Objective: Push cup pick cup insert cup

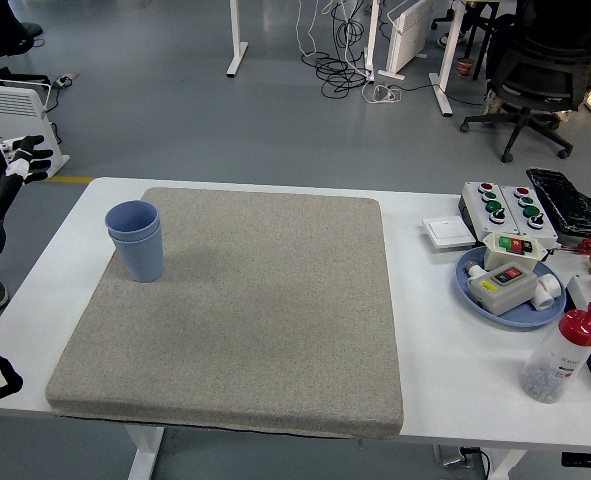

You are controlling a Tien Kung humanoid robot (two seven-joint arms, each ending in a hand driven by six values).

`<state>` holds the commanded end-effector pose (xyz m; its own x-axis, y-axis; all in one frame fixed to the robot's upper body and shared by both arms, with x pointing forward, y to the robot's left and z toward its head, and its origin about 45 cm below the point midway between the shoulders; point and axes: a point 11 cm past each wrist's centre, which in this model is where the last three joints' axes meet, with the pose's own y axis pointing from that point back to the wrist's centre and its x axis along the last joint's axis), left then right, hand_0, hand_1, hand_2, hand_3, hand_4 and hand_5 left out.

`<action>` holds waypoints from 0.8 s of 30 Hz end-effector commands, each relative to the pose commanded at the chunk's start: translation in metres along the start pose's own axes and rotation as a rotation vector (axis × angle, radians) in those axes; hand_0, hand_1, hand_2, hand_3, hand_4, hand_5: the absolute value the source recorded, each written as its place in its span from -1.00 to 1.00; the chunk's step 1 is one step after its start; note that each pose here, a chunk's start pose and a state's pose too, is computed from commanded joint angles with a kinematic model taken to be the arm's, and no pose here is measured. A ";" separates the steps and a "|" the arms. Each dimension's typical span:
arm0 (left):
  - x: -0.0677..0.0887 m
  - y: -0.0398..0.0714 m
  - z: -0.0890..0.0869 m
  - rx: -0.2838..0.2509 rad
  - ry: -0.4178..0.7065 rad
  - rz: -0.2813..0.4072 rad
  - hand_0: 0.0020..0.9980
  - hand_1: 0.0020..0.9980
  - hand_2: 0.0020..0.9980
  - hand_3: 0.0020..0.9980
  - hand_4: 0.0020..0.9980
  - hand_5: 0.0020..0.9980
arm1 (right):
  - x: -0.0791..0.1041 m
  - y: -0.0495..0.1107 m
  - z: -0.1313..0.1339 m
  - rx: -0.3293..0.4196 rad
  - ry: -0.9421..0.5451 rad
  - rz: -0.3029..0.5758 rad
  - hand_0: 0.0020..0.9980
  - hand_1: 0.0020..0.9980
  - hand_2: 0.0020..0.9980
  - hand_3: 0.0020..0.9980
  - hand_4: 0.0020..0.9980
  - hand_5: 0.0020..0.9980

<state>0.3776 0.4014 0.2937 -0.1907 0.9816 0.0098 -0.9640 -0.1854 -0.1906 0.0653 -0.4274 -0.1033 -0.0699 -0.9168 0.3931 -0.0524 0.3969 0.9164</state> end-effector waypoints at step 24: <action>-0.001 0.063 -0.091 0.209 0.491 0.049 0.65 0.67 0.70 0.69 0.14 1.00 | 0.002 0.000 0.001 -0.003 0.011 0.003 0.48 0.32 0.31 0.12 -0.85 -0.06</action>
<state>0.3336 0.3934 0.1921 -0.1753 0.8682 -0.4642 -0.9821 -0.1872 0.0206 0.0645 -0.4296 -0.1026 -0.0594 -0.9159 0.3969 -0.0490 0.3998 0.9153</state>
